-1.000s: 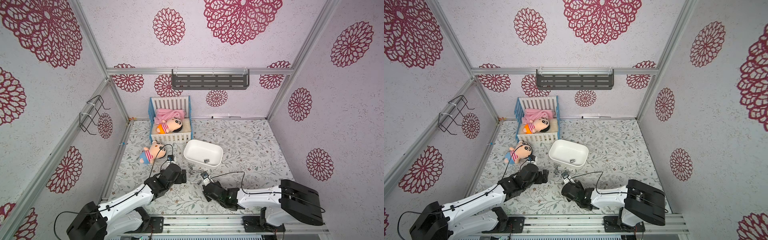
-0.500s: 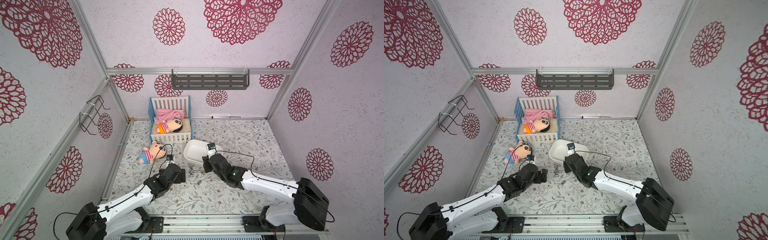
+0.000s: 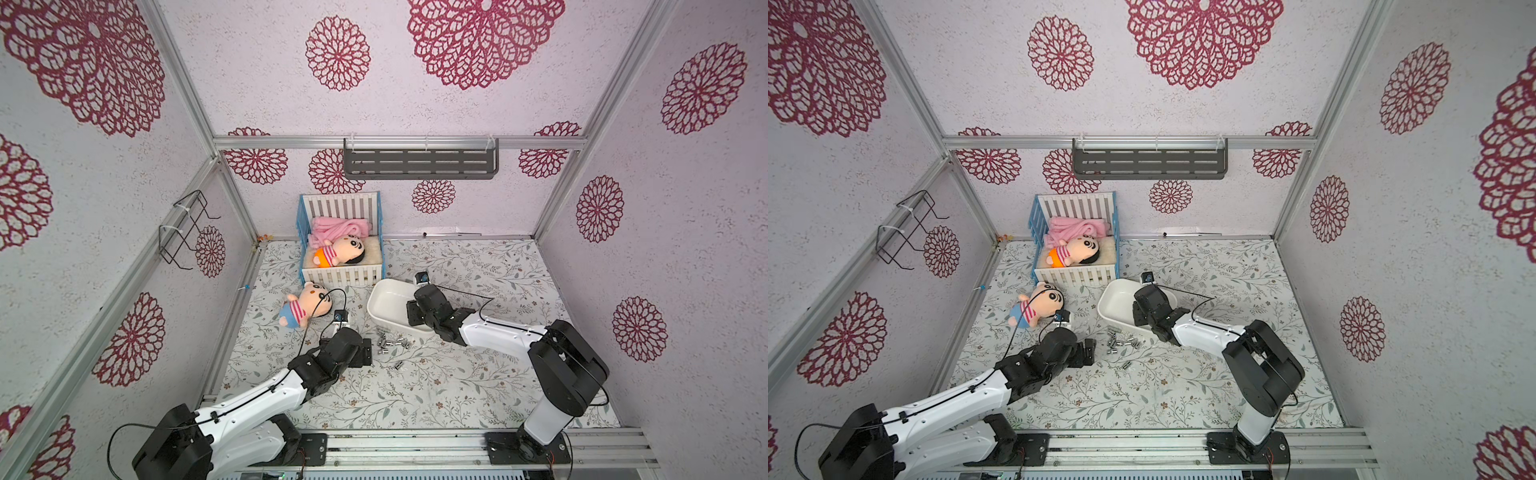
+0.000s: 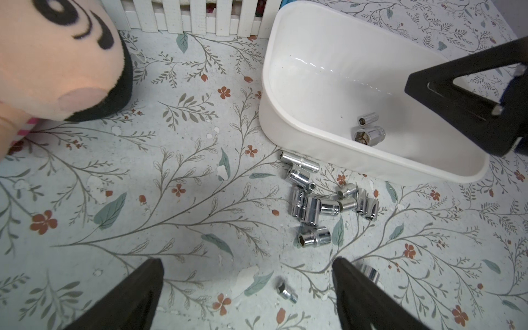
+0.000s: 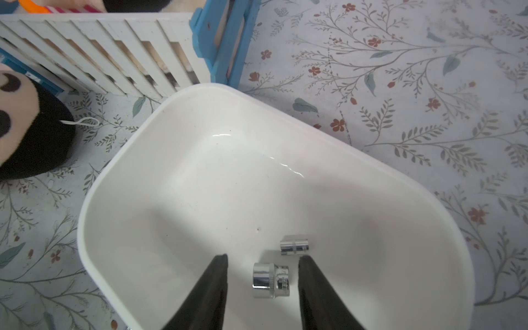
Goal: Put the screws on the desktop into the storage box
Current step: Place the screw in the storage box, then pick up the screw from the center of the board.
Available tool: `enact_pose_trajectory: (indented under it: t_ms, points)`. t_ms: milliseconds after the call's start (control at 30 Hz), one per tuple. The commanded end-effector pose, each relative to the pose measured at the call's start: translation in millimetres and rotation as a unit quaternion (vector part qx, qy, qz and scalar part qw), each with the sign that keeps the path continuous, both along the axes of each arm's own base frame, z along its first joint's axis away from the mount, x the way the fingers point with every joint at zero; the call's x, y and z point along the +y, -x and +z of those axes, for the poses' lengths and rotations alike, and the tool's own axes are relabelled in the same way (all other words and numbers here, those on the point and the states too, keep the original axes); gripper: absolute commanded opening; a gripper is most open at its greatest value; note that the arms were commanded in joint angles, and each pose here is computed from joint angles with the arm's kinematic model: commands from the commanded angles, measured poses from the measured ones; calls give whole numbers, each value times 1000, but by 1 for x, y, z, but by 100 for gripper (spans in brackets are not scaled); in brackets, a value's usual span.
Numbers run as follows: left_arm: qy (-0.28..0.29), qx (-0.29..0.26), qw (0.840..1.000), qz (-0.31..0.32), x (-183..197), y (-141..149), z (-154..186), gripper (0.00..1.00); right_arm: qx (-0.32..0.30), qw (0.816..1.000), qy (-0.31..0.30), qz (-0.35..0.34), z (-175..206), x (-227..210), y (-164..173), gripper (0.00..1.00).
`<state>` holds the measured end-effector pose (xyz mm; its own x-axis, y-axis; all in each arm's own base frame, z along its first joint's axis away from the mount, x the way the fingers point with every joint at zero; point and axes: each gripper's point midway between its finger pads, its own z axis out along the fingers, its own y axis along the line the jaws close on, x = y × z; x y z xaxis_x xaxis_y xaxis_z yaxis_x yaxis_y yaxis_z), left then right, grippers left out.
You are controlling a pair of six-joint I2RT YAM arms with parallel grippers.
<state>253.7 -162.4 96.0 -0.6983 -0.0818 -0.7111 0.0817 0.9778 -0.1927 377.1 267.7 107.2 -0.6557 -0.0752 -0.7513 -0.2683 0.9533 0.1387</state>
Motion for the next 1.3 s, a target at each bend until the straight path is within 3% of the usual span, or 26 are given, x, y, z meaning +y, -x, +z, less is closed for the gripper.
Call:
enact_pose_trajectory:
  t_ms: [0,167,367,600,867,1267]
  points:
    - [1,-9,1000,-9,-5,-1,8,97,-24,999,-29,9,31,7,-4,47]
    - [-1,-11,1000,-8,-5,-1,9,97,-41,997,-52,46,54,7,23,47]
    - [-4,-13,1000,-6,-4,-1,9,97,-70,987,-76,125,73,18,95,55]
    - [-8,-16,1000,-5,-2,-1,9,97,-69,977,-77,185,42,25,157,65]
    - [-13,-8,1000,-8,-4,-2,5,97,-40,982,-13,186,-16,37,165,66]
    - [-10,-6,1000,-12,-7,-1,5,97,-29,983,21,179,-46,42,163,66]
